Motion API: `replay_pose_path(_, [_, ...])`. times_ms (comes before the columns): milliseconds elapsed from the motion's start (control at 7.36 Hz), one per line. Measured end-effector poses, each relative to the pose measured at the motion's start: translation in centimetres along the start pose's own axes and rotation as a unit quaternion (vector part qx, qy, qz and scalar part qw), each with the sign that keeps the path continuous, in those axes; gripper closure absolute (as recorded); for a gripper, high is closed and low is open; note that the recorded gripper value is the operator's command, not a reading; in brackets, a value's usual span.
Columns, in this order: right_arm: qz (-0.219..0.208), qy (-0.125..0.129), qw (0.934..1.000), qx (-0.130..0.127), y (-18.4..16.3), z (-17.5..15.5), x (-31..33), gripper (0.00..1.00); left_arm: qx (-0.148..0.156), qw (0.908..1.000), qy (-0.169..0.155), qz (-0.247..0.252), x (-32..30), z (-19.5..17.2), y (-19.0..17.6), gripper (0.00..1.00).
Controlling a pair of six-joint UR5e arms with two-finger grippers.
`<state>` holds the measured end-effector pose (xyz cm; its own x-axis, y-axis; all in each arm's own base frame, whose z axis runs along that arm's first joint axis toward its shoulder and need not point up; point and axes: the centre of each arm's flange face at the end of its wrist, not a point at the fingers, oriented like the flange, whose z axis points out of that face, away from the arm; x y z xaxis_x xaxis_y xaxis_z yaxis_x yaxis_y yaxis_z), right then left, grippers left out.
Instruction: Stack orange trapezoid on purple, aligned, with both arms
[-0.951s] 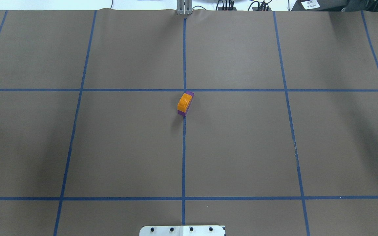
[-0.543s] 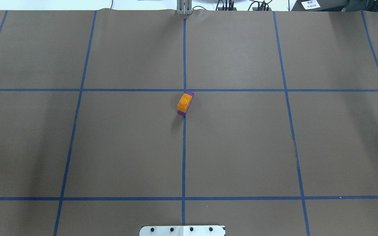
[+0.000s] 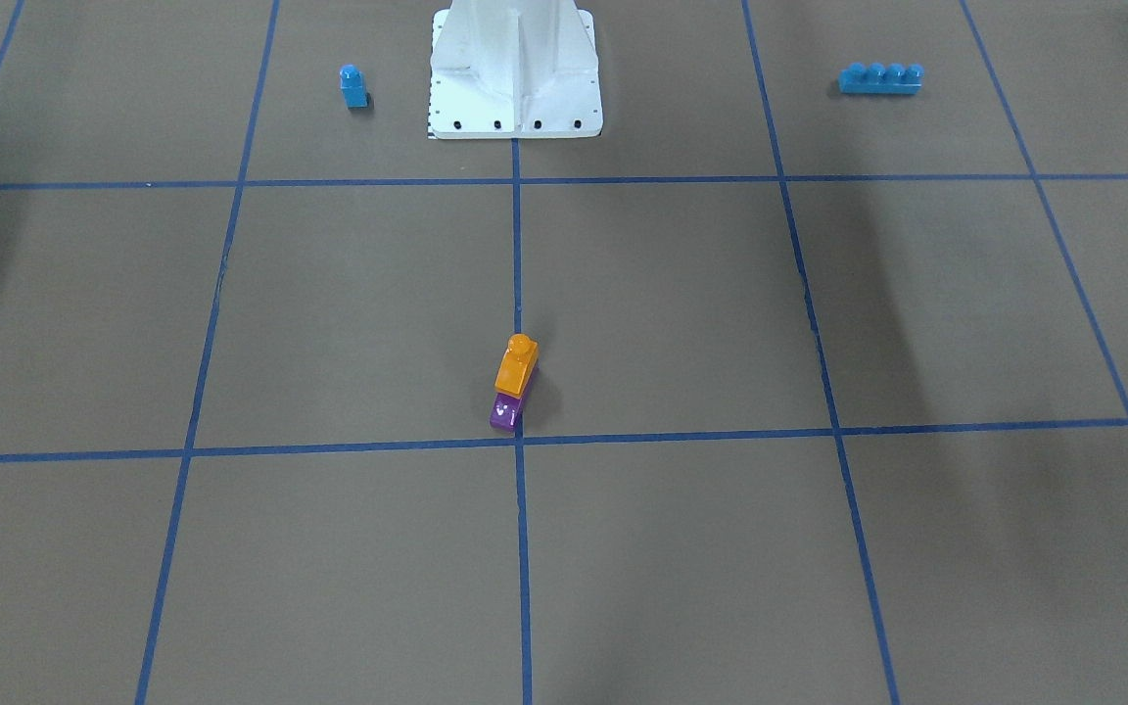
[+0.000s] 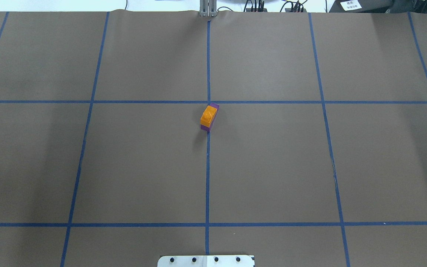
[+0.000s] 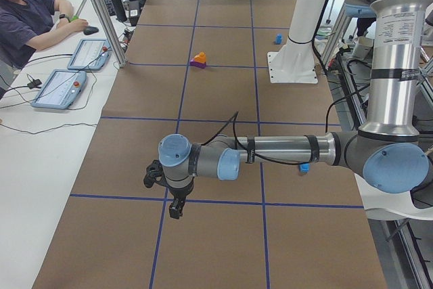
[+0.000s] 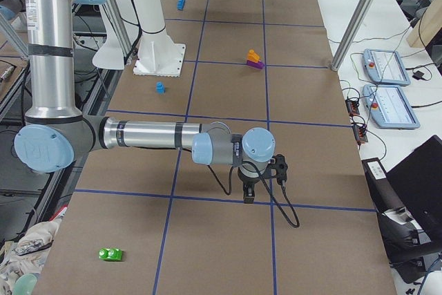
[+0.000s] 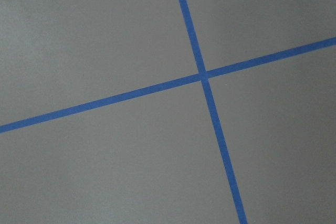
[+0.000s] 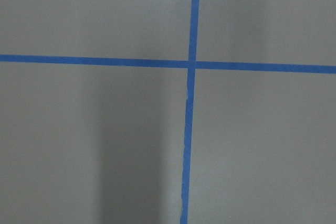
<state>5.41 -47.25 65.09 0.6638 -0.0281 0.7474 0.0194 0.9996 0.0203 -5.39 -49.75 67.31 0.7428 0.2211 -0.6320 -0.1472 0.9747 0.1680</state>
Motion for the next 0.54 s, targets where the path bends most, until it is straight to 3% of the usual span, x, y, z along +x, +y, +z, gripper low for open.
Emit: replay_pose_path(543, [0.002,0.0,0.9999,0.013,0.9,-1.7,-0.6,0.0,-0.015,0.9998,0.005,-0.014,1.0,-1.2,-0.2,0.0])
